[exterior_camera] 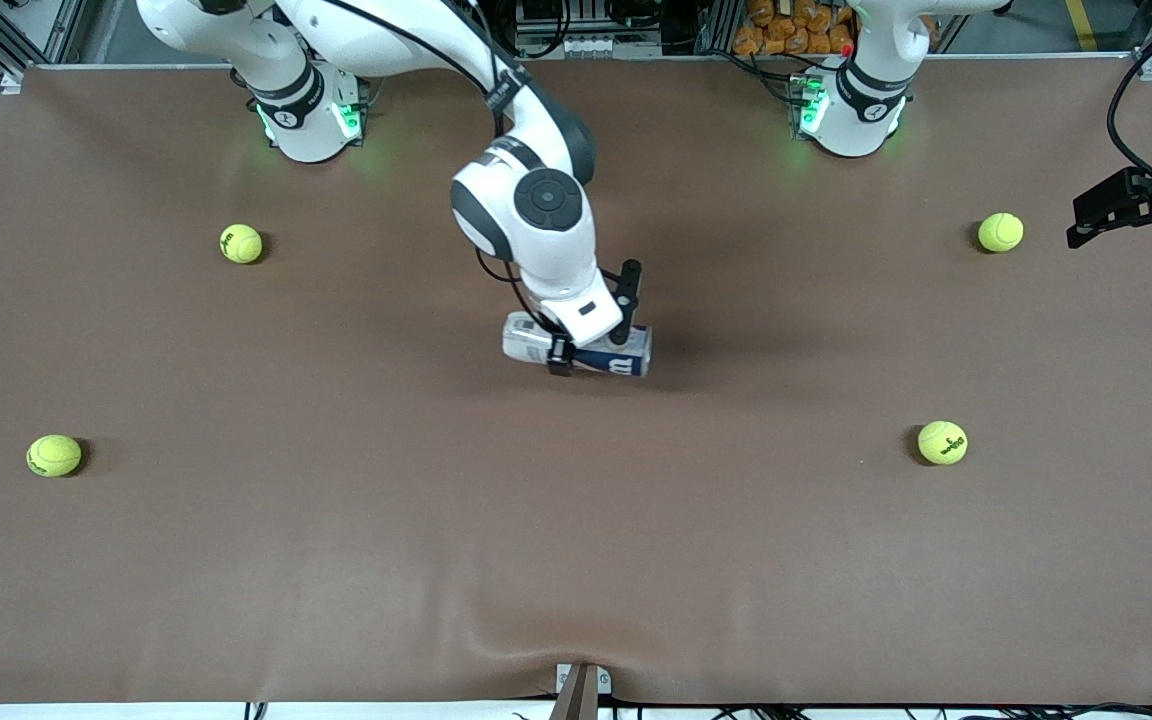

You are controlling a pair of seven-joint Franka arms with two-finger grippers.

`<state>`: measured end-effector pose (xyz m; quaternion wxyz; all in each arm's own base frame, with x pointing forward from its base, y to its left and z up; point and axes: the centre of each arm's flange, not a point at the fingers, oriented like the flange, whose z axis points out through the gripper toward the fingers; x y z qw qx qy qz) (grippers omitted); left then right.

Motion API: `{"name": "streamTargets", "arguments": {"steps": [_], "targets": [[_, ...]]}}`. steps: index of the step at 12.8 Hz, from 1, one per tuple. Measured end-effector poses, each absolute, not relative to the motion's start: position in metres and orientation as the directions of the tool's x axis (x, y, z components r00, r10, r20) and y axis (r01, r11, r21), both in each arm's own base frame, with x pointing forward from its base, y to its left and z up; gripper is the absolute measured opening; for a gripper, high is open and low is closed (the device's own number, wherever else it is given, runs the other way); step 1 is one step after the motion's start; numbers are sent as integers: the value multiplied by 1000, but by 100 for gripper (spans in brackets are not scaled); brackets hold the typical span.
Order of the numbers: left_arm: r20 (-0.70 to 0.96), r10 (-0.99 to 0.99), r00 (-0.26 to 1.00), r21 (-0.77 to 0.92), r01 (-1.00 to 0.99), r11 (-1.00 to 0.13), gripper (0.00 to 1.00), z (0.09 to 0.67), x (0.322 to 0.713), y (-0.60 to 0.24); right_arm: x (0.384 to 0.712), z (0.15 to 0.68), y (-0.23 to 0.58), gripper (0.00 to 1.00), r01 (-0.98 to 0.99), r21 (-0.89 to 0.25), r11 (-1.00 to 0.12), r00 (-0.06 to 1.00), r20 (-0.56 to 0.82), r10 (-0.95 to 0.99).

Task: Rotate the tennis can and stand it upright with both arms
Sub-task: 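Carry the can to the table's middle with the right gripper, then lay the can on its side and open the right gripper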

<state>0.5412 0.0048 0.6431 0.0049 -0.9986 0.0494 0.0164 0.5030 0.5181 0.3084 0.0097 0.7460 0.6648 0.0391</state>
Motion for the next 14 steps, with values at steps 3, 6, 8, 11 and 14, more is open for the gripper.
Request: {"name": "streamTargets", "arguments": {"steps": [3,6,8,11,14], "targets": [[-33,-98,995,-8,-99,-995,100,643,541,5,492,292,529,67,997,74,-21,20,17,1000],[-33,-98,995,-8,-99,-995,100,643,541,5,495,272,530,67,996,89,-9,8,18,1000],[-33,-98,995,-8,-99,-995,100,643,541,5,497,253,530,67,995,98,-6,4,21,1000],[-33,-98,995,-8,-99,-995,100,643,541,5,490,230,534,70,996,86,8,-9,5,1000],[-33,-98,995,-8,-99,-995,100,643,541,5,489,215,535,76,996,89,13,-14,3,1000]]}}
